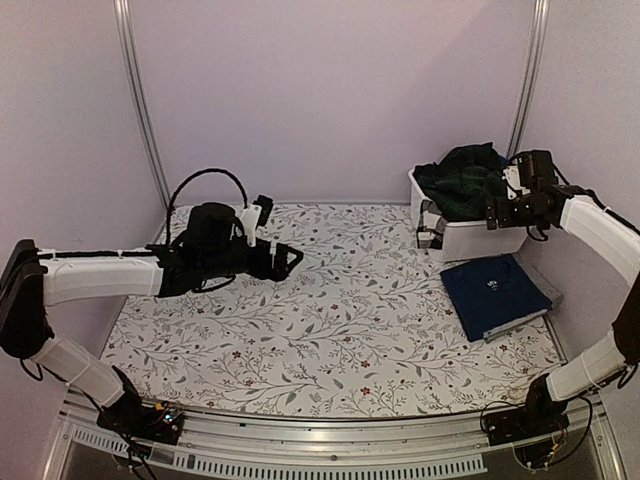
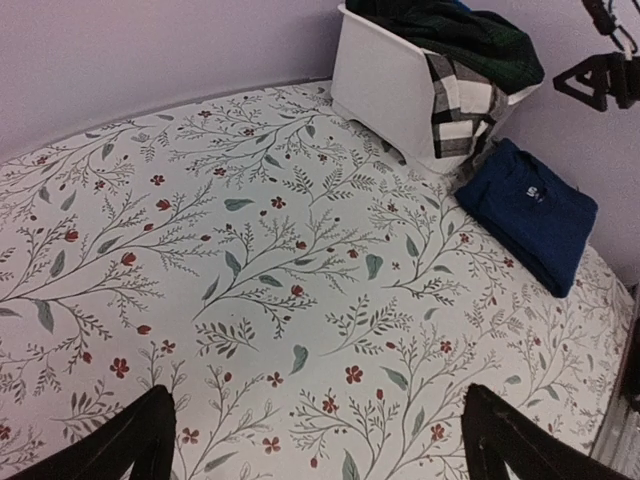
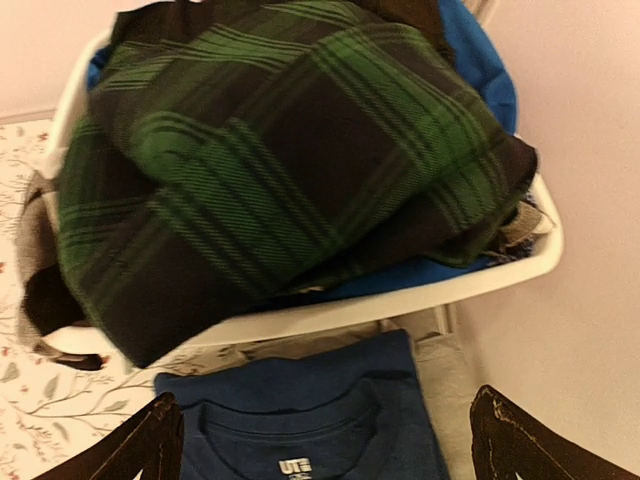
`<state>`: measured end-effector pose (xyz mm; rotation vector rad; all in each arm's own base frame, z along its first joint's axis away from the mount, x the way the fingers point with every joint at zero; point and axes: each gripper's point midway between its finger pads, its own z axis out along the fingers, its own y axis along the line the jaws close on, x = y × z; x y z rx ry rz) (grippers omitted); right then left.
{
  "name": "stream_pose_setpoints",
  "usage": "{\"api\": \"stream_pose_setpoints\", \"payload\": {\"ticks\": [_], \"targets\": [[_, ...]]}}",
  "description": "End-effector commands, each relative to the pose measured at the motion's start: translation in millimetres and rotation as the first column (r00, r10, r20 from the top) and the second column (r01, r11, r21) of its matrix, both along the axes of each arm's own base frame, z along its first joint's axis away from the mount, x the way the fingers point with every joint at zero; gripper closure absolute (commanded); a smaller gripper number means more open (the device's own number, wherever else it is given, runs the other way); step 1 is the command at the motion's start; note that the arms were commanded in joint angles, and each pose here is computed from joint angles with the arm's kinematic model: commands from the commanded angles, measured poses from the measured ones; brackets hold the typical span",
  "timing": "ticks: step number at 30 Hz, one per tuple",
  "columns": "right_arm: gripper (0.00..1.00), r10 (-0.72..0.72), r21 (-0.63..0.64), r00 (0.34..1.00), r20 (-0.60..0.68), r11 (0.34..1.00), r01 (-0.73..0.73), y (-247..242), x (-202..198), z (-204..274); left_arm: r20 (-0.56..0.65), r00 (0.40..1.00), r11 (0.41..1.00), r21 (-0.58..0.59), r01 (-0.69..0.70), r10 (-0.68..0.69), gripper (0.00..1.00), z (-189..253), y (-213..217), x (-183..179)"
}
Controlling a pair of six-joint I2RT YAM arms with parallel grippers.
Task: Fold and stack the mixed laundry pile
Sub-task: Reset both arms
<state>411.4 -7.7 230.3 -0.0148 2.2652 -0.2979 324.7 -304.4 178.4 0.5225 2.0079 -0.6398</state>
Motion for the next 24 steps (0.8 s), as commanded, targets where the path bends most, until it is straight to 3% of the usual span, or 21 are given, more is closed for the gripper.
{"api": "stream_pose_setpoints", "payload": {"ticks": [1,7,11,21,24], "targets": [[0.01,0.209,0.26,0.972,0.107,0.938,-0.23,59,0,23,-0.123,0.99,0.986,-0.141,-0.087,0.069,0.0,30,38,15],[0.03,0.318,0.418,0.94,0.124,0.842,-0.34,93,-10,7,-0.116,0.958,0.936,-0.211,-0.283,0.264,0.0,58,118,32],[0.06,0.387,0.484,0.919,0.071,0.793,-0.371,115,-21,-29,-0.208,0.92,0.915,-0.163,-0.368,0.333,0.0,32,147,30],[0.06,0.539,0.616,0.839,0.08,0.634,-0.467,207,-58,-74,-0.456,0.827,0.896,-0.124,-0.425,0.329,0.0,-60,154,17],[0.06,0.575,0.644,0.816,0.059,0.603,-0.471,233,-71,-93,-0.458,0.828,0.899,-0.124,-0.42,0.323,0.0,-69,150,14]]}}
